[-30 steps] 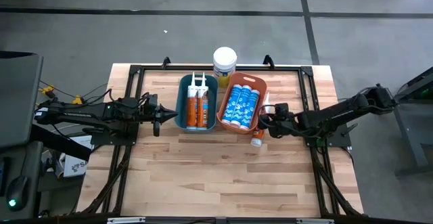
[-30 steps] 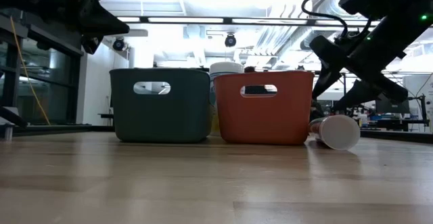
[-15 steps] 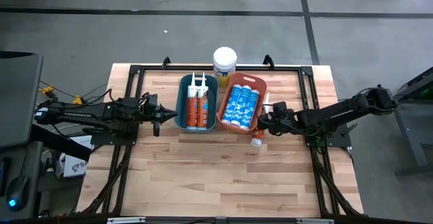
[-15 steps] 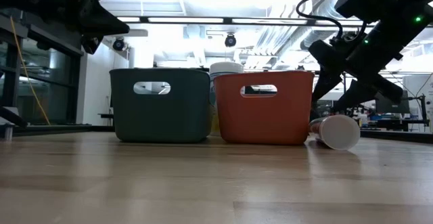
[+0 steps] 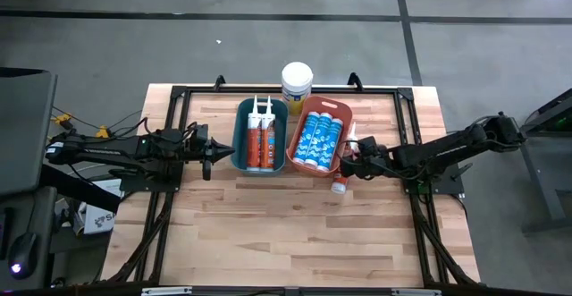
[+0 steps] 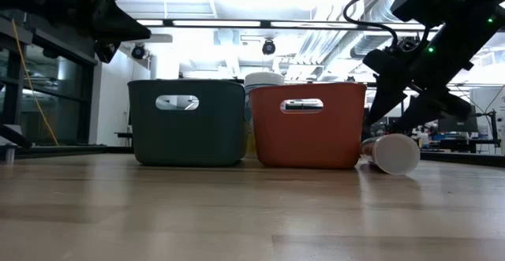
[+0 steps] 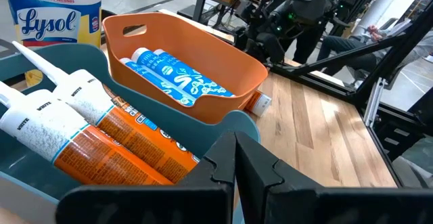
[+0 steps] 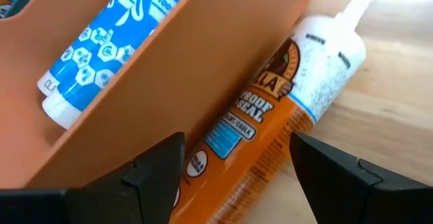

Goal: Pick & place silicon tubes, Sealant and Lysol wipes
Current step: Put the orange sealant into the blue bin

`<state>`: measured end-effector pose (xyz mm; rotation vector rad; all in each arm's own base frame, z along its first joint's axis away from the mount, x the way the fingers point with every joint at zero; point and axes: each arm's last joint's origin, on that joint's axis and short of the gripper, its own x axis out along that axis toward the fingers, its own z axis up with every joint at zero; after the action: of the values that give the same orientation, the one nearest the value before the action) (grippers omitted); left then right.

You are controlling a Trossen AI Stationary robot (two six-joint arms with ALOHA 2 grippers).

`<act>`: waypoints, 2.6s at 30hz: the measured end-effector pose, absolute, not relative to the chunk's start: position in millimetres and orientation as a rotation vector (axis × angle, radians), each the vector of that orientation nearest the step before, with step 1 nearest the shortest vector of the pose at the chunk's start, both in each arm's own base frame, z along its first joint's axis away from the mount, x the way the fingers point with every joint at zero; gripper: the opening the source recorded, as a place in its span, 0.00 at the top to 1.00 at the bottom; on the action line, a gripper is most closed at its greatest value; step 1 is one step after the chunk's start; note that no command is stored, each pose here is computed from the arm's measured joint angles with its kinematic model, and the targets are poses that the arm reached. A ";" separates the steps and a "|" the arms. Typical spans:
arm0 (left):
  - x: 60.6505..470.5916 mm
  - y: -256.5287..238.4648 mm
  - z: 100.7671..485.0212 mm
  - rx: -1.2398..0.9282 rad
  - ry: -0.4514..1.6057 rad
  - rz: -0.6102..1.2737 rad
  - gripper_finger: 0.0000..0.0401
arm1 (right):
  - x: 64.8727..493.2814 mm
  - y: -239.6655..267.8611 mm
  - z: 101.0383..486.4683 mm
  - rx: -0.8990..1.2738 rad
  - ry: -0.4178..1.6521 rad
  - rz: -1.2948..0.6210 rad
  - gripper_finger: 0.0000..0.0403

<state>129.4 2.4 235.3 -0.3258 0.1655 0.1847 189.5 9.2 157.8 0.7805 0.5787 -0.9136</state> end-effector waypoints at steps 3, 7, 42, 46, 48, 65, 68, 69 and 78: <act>129.4 2.4 235.3 -0.326 0.166 0.184 1.00 | 189.5 8.6 157.4 0.808 0.593 -0.908 0.35; 129.3 2.4 235.3 -0.326 0.165 0.185 1.00 | 188.1 5.7 155.9 0.828 0.633 -0.910 0.35; 129.3 2.4 235.3 -0.326 0.165 0.185 1.00 | 208.6 -10.1 137.3 1.115 0.616 -0.958 0.35; 129.3 2.4 235.3 -0.326 0.165 0.185 1.00 | 208.0 -9.1 136.7 1.132 0.640 -0.949 0.35; 129.3 2.4 235.3 -0.326 0.165 0.184 1.00 | 207.1 -7.1 135.9 1.156 0.666 -0.943 0.35; 129.3 2.4 235.3 -0.326 0.166 0.184 1.00 | 185.7 -0.6 126.5 1.201 0.960 -1.031 0.35; 129.3 2.4 235.3 -0.326 0.165 0.185 1.00 | 183.0 -0.3 126.1 1.185 0.999 -1.034 0.35; 129.3 2.4 235.3 -0.326 0.165 0.185 1.00 | 182.1 -0.1 125.9 1.180 1.012 -1.035 0.35; 129.3 2.4 235.3 -0.326 0.165 0.185 1.00 | 170.3 0.0 129.4 1.159 1.065 -1.071 0.35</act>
<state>129.3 2.4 235.3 -0.3257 0.1654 0.1846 170.3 0.0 129.4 1.1594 1.0651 -1.0709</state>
